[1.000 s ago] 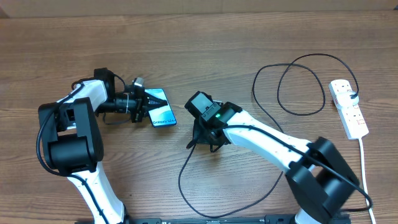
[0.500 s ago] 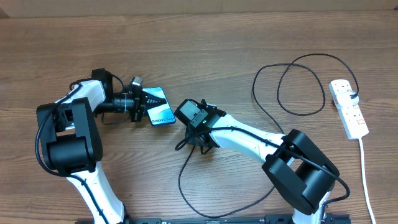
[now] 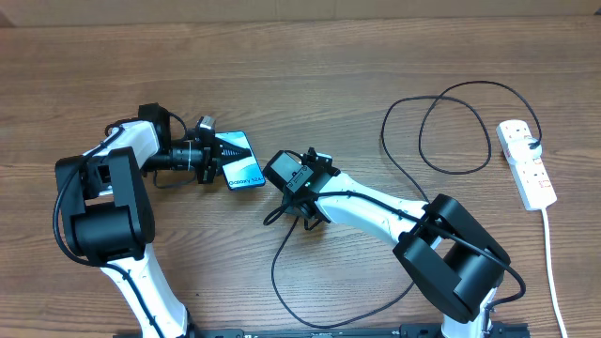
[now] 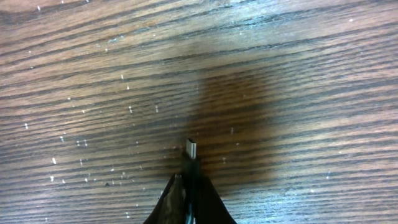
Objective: Plug charger to phone and switch on socket
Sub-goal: 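Lower the right gripper onto the black cable's USB-C plug and grasp it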
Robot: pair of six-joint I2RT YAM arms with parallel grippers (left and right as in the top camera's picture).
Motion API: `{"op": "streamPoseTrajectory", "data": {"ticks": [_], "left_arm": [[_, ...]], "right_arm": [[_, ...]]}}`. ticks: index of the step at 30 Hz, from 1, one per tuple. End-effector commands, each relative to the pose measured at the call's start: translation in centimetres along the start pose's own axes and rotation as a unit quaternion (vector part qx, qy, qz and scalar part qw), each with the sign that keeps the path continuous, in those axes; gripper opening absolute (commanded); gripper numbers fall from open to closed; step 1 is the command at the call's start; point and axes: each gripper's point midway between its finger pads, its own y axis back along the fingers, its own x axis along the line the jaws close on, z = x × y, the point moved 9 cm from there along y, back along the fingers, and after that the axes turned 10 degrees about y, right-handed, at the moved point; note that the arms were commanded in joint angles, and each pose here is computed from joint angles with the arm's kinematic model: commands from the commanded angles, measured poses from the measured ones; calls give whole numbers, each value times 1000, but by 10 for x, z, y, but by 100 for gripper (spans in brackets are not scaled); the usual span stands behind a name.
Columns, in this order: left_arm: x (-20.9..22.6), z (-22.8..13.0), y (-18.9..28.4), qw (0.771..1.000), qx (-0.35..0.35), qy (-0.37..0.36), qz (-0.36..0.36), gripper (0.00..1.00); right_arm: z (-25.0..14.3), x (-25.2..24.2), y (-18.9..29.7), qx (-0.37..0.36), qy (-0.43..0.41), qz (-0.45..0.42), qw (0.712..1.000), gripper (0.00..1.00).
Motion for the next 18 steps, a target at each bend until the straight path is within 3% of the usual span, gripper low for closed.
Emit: {"op": "streamPoseTrajectory", "data": {"ticks": [1, 5, 7, 9, 15, 18], "left_arm": [[-7, -2, 3, 1000, 8, -4, -24, 4], [-7, -2, 3, 1000, 7, -4, -24, 4], [-7, -2, 3, 1000, 7, -4, -24, 4], [-7, -2, 3, 1000, 7, -4, -24, 4], [-7, -2, 3, 1000, 7, -4, -24, 4], [-7, -2, 3, 1000, 7, -4, -24, 4]], "right_arm": [[-3, -6, -13, 15, -1, -22, 1000, 4], [-3, -8, -13, 22, -3, -23, 999, 4], [-4, -8, -13, 27, -3, -20, 999, 18], [-4, -8, -13, 27, -3, -20, 999, 21], [-7, -6, -13, 44, -4, -8, 999, 20], [-7, -6, -13, 45, -5, -9, 999, 13]]}}
